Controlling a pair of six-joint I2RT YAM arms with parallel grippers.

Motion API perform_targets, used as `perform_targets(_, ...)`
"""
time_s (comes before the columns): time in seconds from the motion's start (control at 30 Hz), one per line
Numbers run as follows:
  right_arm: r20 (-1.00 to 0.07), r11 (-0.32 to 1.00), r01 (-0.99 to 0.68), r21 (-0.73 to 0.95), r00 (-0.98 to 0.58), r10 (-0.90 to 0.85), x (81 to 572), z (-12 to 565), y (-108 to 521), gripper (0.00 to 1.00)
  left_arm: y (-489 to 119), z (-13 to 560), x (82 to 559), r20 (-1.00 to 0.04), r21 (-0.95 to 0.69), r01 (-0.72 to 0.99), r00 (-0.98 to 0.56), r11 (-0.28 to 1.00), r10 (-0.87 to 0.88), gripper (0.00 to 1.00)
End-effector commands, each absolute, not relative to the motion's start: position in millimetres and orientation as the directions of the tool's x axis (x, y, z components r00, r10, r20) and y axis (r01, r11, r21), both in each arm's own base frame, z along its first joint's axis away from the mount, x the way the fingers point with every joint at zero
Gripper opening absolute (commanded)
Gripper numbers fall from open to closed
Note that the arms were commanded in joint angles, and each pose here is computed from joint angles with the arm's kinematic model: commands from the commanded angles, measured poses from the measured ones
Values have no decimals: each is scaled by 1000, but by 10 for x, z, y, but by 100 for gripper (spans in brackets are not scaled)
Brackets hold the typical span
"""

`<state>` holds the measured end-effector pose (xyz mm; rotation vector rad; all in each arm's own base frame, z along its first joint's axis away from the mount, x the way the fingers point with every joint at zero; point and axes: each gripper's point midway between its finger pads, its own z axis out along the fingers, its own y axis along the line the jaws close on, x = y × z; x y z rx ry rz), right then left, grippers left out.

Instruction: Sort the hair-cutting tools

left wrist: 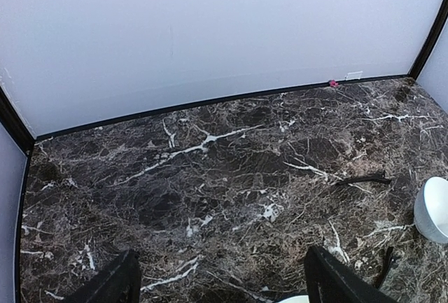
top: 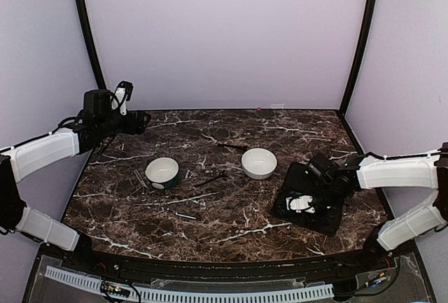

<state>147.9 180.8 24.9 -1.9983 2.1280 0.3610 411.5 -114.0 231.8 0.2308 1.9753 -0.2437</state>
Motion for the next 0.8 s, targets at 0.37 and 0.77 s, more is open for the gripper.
perform_targets(0.37,-268,-352,-926,139,307,-913,648,244,1985,1,-1133,2471,4122,-921,-69,280,-388,958,47,83)
perform_targets(0.77,-194,-460,-888,-3,452,-871,878,295,2260,0,-1190,2379,4148,-906,-83,298,-420,951,53,83)
